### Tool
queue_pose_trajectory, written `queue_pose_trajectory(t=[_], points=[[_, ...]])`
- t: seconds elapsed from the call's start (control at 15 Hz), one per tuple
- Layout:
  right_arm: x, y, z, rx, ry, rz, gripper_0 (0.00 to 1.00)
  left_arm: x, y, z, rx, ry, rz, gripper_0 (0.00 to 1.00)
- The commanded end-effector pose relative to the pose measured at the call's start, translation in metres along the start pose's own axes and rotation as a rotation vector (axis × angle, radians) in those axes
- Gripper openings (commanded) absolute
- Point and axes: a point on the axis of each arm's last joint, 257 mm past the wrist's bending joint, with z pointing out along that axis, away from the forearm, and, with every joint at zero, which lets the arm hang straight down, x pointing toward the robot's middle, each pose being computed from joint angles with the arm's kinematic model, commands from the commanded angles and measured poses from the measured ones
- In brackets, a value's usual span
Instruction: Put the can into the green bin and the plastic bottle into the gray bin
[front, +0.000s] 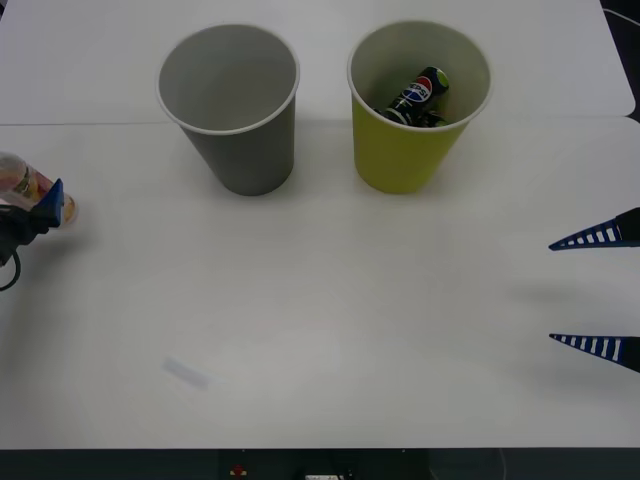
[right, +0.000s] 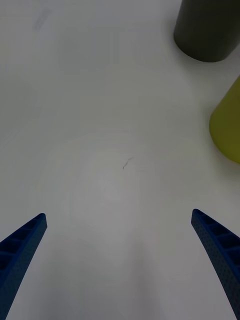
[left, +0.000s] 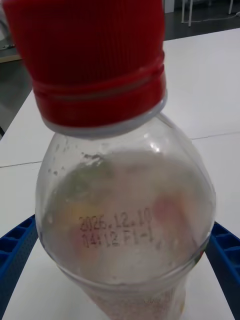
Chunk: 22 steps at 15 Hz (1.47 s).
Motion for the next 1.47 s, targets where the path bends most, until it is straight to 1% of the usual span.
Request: queue_pose_trajectory(t=[0.07, 0.13, 0.2, 0.73, 0.87, 1.0, 1.07, 1.2, 1.47], points=[[0.000, 0.000, 0.000, 0.000, 0.000, 0.000, 1.00, 0.000, -0.001, 0.003, -0.002, 0.005, 0.004, 0.85], [0.000, 0.000, 0.000, 0.000, 0.000, 0.000, 1.00, 0.000, -0.001, 0.003, -0.002, 0.005, 0.004, 0.10], [0.000, 0.000, 0.000, 0.000, 0.000, 0.000, 1.00, 0.000, -0.001, 0.003, -0.002, 0.008, 0.008, 0.00], [0.000, 0.000, 0.000, 0.000, 0.000, 0.000, 1.00, 0.001, -0.004, 0.004, 0.008, 0.013, 0.011, 0.00], [0.000, 0.000, 0.000, 0.000, 0.000, 0.000, 1.00, -0.001, -0.007, 0.004, 0.021, 0.011, 0.012, 0.00], [0.000, 0.000, 0.000, 0.000, 0.000, 0.000, 1.00, -0.010, -0.014, 0.007, 0.048, -0.002, 0.026, 0.00], [0.000, 0.000, 0.000, 0.000, 0.000, 0.000, 1.00, -0.015, -0.019, 0.007, 0.063, -0.005, 0.017, 0.00], [0.000, 0.000, 0.000, 0.000, 0.000, 0.000, 1.00, -0.029, -0.033, 0.004, 0.113, -0.004, -0.008, 0.00], [0.000, 0.000, 0.000, 0.000, 0.000, 0.000, 1.00, -0.055, -0.061, -0.021, 0.198, 0.017, -0.077, 0.00]])
